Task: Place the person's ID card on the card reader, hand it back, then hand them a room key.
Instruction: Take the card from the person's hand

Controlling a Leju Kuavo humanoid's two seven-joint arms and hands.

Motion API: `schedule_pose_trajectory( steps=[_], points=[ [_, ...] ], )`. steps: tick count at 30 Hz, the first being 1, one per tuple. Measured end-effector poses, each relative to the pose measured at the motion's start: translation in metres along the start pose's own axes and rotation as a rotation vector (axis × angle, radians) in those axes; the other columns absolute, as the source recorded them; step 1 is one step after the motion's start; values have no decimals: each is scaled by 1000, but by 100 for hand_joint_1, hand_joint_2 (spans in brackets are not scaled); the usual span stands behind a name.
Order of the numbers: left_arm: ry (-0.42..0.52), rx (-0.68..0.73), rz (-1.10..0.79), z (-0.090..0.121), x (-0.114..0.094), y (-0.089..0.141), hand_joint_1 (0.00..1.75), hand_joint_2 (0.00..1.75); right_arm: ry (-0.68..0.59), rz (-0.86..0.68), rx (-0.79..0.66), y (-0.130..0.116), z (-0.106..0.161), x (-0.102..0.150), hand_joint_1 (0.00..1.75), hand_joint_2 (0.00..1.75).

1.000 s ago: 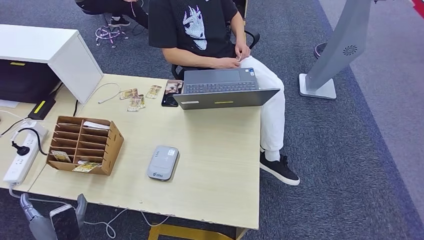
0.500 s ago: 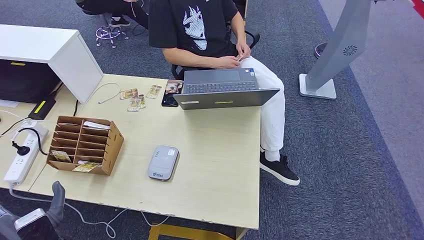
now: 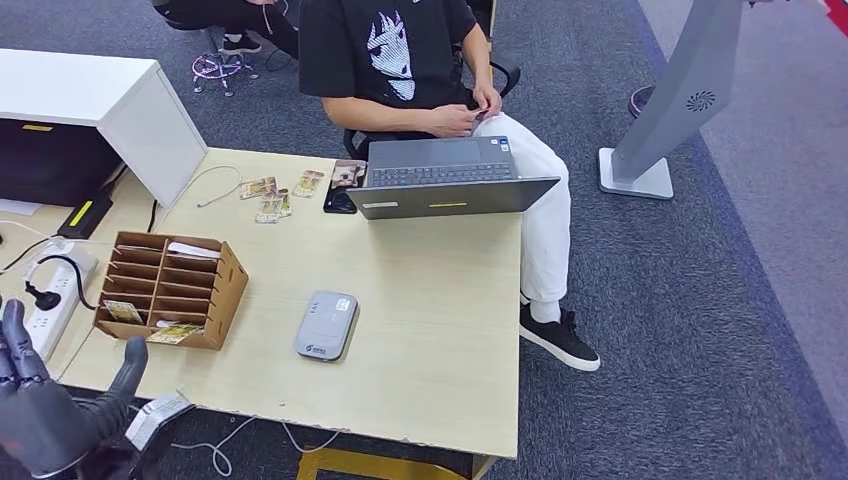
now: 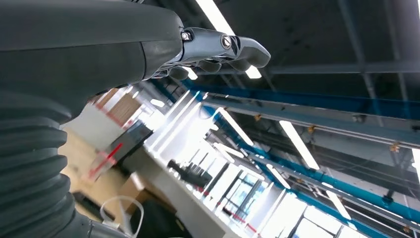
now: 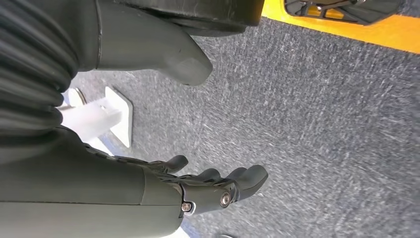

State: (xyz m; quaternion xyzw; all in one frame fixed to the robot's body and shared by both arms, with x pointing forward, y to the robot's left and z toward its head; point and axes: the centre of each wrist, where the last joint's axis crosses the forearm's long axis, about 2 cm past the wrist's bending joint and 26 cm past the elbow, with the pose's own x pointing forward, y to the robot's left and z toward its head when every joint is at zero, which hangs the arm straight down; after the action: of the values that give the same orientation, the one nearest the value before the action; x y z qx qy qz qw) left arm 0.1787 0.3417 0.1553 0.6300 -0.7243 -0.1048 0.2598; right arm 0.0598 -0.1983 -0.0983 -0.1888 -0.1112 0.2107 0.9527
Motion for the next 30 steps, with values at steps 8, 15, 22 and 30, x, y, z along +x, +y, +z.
schedule_pose_trajectory(
  steps=[8, 15, 22, 30],
  points=[
    [-168, 14, -247, -62, -34, -20, 0, 175, -43, 48, 26, -6, -2, 13, 0, 175],
    [-183, -15, -320, -79, -52, -33, 0, 175, -55, 59, 36, -6, -2, 16, 0, 175],
    [-83, -84, -446, -108, -71, -57, 0, 175, -65, 73, 46, -7, -2, 21, 0, 175],
    [-113, -82, -424, -140, -61, -81, 0, 175, -75, 82, 48, -9, -4, 21, 0, 175]
  ],
)
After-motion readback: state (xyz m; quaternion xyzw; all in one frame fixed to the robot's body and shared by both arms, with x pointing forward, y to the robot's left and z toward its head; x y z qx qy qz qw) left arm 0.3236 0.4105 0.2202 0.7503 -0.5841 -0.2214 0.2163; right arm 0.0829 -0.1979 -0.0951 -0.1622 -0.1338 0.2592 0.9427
